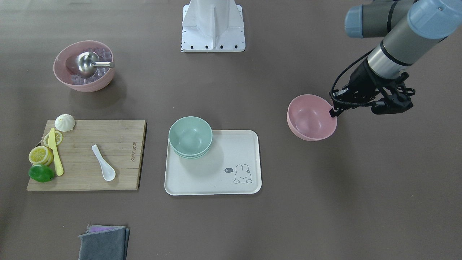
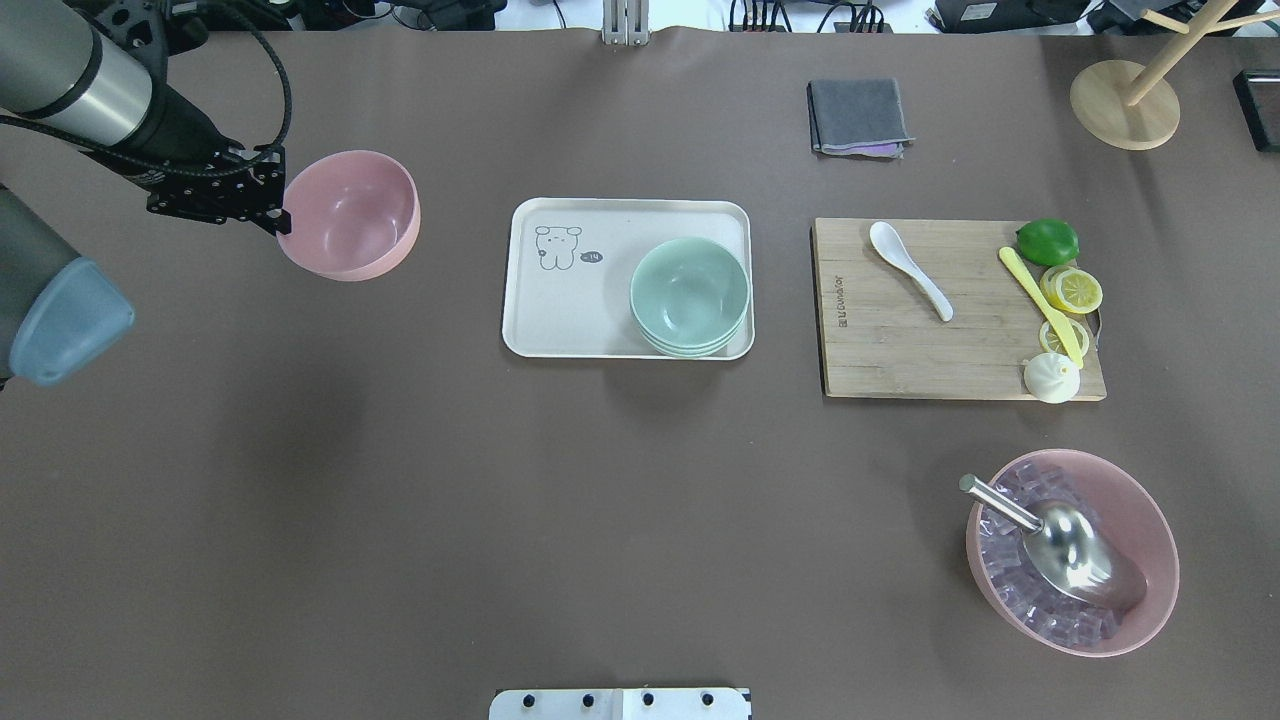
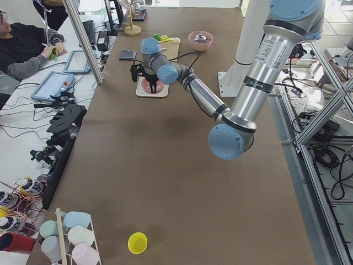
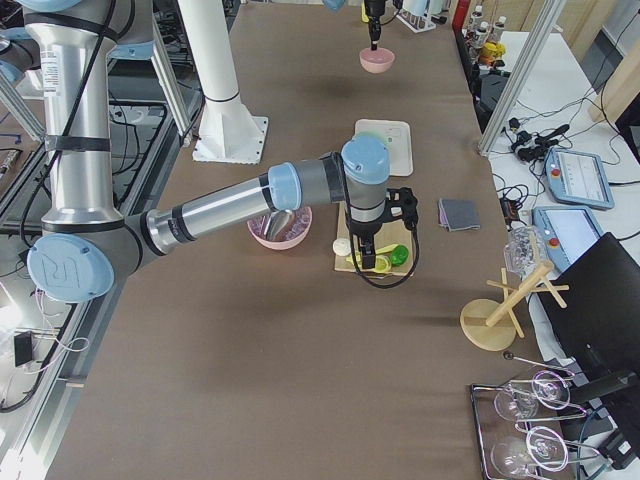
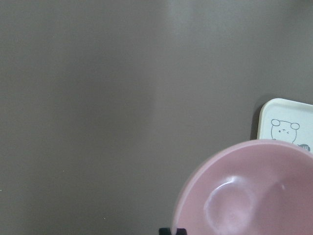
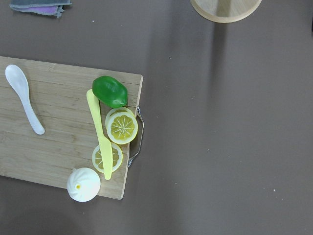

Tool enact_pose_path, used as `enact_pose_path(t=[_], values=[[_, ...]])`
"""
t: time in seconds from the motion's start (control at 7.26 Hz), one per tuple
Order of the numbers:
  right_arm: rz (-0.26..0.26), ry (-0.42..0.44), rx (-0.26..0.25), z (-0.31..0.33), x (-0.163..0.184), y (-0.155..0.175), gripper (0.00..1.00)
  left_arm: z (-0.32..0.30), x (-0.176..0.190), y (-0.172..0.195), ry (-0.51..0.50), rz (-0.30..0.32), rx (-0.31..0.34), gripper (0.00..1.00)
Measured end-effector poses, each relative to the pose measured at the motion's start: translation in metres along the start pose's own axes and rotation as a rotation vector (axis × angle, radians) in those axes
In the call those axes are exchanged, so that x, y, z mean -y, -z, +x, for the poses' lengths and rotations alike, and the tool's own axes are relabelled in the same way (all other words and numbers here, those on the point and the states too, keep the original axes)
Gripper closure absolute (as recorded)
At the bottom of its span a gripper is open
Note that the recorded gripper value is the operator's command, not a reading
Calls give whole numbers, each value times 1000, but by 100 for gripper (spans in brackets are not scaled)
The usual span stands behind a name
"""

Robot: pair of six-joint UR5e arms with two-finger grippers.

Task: Stack pink bowl on green and place spoon
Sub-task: 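Grip the pink bowl rim with the left gripper and carry it toward the tray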

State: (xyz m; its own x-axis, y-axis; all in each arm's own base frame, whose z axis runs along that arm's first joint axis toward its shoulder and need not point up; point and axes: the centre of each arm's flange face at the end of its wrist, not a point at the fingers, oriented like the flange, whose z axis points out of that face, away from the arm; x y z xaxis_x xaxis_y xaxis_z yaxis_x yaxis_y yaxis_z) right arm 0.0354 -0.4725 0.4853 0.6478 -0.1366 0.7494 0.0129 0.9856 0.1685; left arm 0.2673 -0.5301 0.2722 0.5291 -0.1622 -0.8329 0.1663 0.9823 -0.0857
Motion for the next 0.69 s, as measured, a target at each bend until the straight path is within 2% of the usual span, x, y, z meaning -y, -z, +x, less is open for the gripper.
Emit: enact_pose_path(t=[0.69], values=[[-2,-3,-13,3,1,-2,0,118,-40,-28,107,-17,7,100]])
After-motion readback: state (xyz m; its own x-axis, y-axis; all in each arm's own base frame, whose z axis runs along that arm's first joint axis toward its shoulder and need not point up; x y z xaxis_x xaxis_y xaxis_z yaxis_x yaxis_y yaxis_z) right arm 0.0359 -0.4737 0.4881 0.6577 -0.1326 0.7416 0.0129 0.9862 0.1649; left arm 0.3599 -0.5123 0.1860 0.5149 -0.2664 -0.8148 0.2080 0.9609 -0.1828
